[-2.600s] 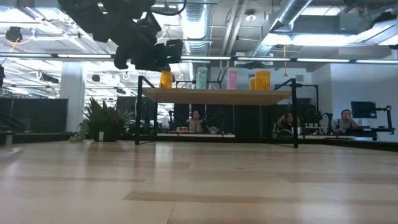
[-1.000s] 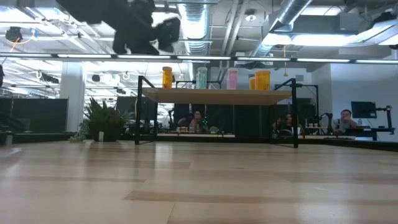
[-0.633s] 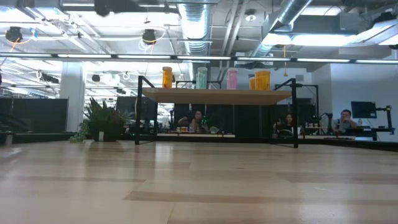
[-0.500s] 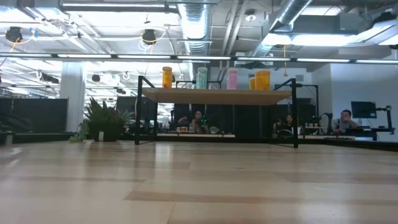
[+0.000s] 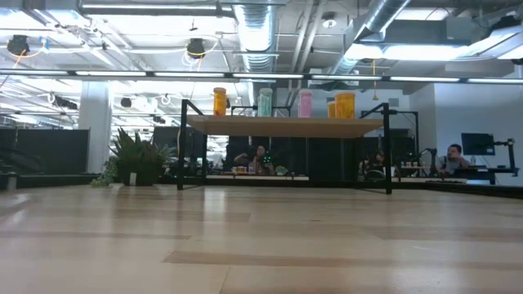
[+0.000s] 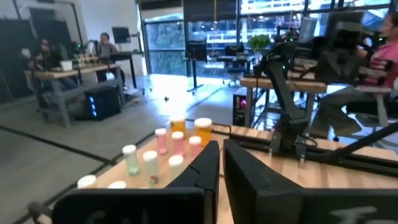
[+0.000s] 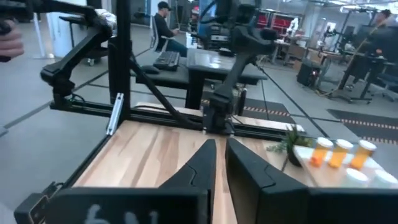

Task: Pick and place medicine bottles onto shelf by color
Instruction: Return to Home Position

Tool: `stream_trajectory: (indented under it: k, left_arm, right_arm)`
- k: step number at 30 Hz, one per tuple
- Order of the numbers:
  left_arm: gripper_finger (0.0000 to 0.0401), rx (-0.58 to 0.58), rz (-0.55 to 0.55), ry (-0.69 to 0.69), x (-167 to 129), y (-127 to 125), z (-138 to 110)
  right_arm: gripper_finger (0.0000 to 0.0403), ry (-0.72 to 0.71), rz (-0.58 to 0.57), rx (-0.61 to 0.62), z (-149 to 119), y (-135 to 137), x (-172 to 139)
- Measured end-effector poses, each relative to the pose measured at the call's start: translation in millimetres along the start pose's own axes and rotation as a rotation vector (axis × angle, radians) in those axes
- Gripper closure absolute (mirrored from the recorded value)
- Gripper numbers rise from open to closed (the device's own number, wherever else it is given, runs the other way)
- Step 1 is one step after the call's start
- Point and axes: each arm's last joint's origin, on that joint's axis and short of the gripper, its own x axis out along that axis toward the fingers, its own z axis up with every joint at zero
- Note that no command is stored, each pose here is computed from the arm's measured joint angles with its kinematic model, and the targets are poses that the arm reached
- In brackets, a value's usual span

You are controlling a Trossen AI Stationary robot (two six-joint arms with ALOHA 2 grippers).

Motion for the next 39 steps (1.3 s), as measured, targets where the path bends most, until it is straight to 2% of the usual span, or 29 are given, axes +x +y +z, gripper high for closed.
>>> stream_trajectory:
  k: [5, 11, 15, 21, 27, 35, 39]
  left_arm:
    - [0.0397, 0.008, -0.058, 0.016, -12, 14, -4]
    - [0.0400, -0.031, -0.074, -0.039, -24, 27, -26]
    - [0.0401, -0.054, -0.107, -0.087, -32, 36, -47]
    - [0.0401, -0.077, -0.202, -0.180, -44, 47, -74]
    - [0.0401, -0.036, -0.185, -0.184, -47, 51, -95]
    - [0.0401, -0.019, -0.414, -0.237, -45, 41, -104]
    - [0.0401, 0.009, -0.480, -0.233, -40, 33, -125]
  right_arm:
    - [0.0364, 0.015, 0.015, 0.019, -1, -17, -13]
    - [0.0388, 0.011, 0.030, -0.011, -5, -25, -15]
    - [0.0394, -0.045, 0.056, -0.043, -27, -27, -16]
    - [0.0393, -0.171, -0.014, 0.015, -68, -38, -29]
    - [0.0393, -0.286, -0.088, 0.048, -101, -48, -44]
    - [0.0393, -0.341, -0.064, 0.089, -131, -50, -54]
    - [0.0393, -0.295, -0.053, 0.113, -142, -48, -49]
